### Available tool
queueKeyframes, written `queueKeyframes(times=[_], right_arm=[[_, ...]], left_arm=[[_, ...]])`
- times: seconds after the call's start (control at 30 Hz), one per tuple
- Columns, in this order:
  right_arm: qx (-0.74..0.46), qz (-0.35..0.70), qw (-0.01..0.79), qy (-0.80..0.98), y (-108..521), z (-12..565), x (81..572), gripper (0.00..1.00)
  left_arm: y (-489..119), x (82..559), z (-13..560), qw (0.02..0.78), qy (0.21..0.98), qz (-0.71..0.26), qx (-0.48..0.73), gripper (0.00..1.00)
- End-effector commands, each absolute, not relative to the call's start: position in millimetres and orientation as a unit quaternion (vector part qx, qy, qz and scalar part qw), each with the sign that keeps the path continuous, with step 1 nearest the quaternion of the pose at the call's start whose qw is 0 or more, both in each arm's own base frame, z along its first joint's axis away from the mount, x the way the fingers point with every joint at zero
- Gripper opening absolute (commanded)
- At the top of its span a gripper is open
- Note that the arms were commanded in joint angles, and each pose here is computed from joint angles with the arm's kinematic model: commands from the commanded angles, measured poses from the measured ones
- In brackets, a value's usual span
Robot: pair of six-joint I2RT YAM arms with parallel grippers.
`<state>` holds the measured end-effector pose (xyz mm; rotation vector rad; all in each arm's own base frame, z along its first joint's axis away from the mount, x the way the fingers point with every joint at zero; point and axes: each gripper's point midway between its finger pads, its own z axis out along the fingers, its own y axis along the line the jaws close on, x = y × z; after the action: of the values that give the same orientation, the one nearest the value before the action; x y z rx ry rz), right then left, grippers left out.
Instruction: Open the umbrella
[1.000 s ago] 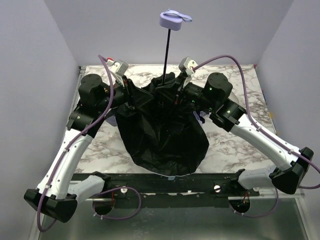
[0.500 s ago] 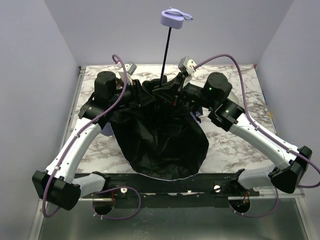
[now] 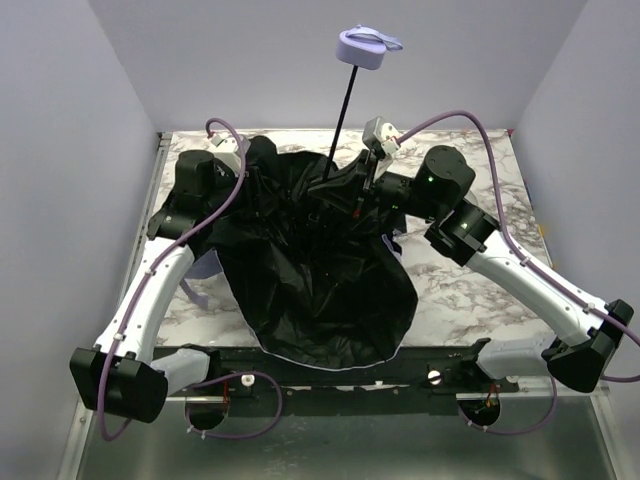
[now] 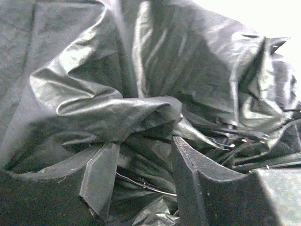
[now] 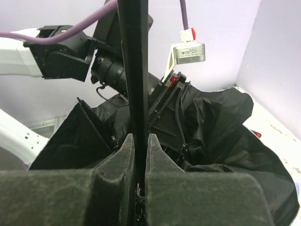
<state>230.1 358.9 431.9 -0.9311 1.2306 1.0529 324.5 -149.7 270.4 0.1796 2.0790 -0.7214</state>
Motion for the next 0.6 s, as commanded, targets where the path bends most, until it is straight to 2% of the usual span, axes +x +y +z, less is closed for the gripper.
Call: queueKeyframes(times=[0.0, 0.13, 0.27, 0.4, 0.57], right_arm=[[-0.435, 0.485, 0.602, 0.462, 350, 471, 196, 0.00], [-0.464, 0.493, 0.578, 0.454, 352, 462, 185, 0.00], [-0.492, 0.505, 0.554, 0.443, 354, 455, 174, 0.00], [-0.510, 0.513, 0.543, 0.427, 355, 454, 166, 0.00], [-0.541, 0.521, 0.528, 0.396, 359, 456, 157, 0.00]], left_arm=[[-163, 305, 319, 0.512, 0.773, -0.328, 0.181, 0.50], [-185, 268, 369, 0.531, 0.702, -0.401, 0.254, 0.51], [-192, 248, 388, 0.514, 0.686, -0.433, 0.278, 0.46], [-207, 232, 383, 0.474, 0.691, -0.461, 0.292, 0.38], [-232, 207, 365, 0.403, 0.699, -0.495, 0.323, 0.33]])
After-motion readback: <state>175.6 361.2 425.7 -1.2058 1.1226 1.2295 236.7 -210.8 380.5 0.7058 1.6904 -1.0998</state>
